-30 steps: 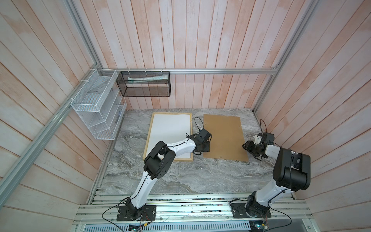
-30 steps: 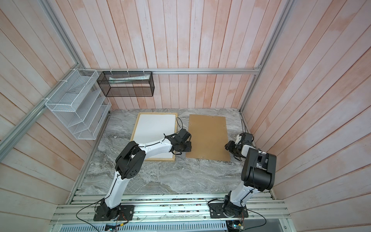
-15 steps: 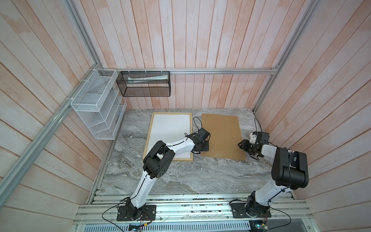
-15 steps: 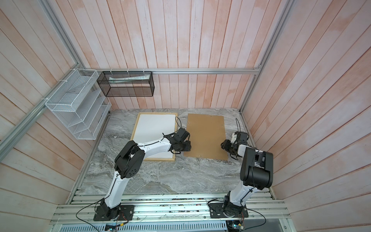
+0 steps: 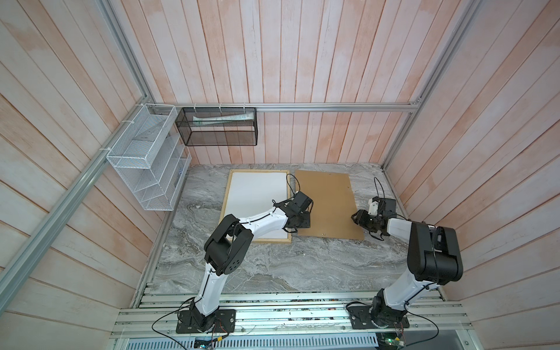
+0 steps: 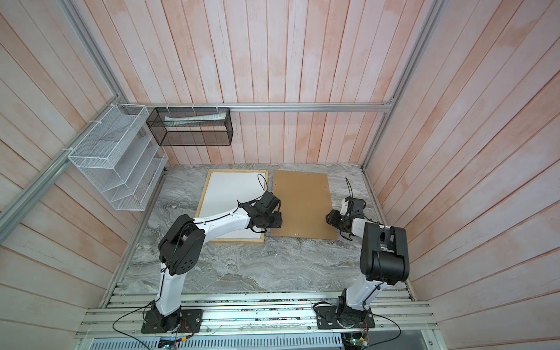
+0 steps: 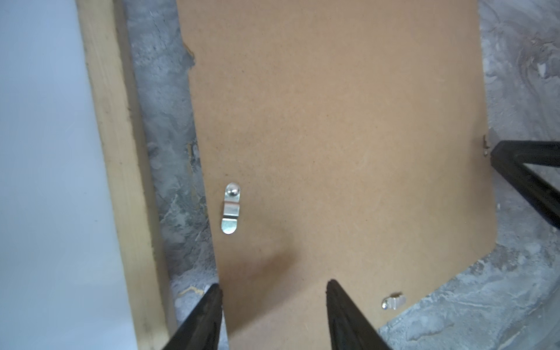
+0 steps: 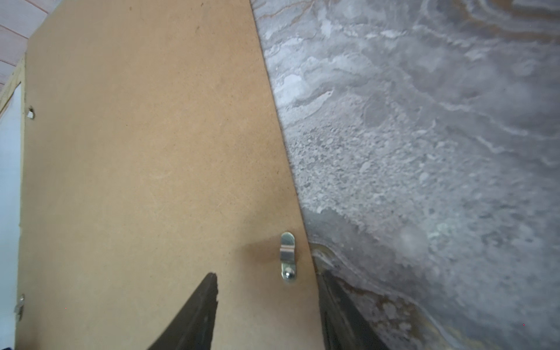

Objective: Put the photo into the frame

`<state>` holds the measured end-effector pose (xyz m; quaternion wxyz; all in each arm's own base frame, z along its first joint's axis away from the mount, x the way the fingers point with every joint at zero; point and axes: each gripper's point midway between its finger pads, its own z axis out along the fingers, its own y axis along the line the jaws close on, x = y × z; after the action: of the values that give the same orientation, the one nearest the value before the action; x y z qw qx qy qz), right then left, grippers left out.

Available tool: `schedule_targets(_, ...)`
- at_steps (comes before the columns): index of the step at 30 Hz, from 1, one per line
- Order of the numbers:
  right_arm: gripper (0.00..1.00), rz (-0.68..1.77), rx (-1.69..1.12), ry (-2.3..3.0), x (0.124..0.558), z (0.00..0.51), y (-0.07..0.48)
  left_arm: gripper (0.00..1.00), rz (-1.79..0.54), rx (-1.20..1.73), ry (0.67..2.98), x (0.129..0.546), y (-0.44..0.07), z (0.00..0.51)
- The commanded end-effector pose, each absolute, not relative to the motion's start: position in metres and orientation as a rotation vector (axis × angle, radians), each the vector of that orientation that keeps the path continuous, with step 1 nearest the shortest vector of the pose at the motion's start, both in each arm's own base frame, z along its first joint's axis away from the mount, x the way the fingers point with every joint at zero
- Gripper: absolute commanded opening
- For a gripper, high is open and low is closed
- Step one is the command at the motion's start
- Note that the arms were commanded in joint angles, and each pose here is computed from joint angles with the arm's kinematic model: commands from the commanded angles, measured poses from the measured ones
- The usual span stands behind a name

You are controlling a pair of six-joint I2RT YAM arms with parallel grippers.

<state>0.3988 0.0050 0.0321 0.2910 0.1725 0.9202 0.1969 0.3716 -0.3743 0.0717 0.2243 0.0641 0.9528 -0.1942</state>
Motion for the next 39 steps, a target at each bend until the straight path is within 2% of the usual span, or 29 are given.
schedule_targets(1, 0.54, 0.732, 0.412, 2.551, 0.376, 0.024, 0.056, 0.56, -0.726, 0.244, 2.494, 0.369, -0.406, 0.116)
schedule_targets(8, 0.54, 0.769, 0.343, 2.557, 0.383, 0.027, 0.084, 0.56, -0.677, 0.209, 2.504, 0.371, -0.389, 0.114)
schedule_targets(18, 0.54, 0.873, 0.208, 2.561, 0.382, 0.026, 0.132, 0.56, -0.549, 0.101, 2.549, 0.365, -0.331, 0.094)
schedule_targets(27, 0.54, 0.868, 0.208, 2.598, 0.37, 0.01, 0.132, 0.58, -0.455, 0.01, 2.57, 0.363, -0.281, 0.082)
schedule_targets(34, 0.54, 0.853, 0.209, 2.623, 0.36, 0.001, 0.13, 0.58, -0.418, -0.023, 2.573, 0.363, -0.267, 0.075)
schedule_targets(39, 0.54, 0.845, 0.21, 2.633, 0.356, -0.002, 0.128, 0.59, -0.304, -0.07, 2.572, 0.363, -0.25, 0.07)
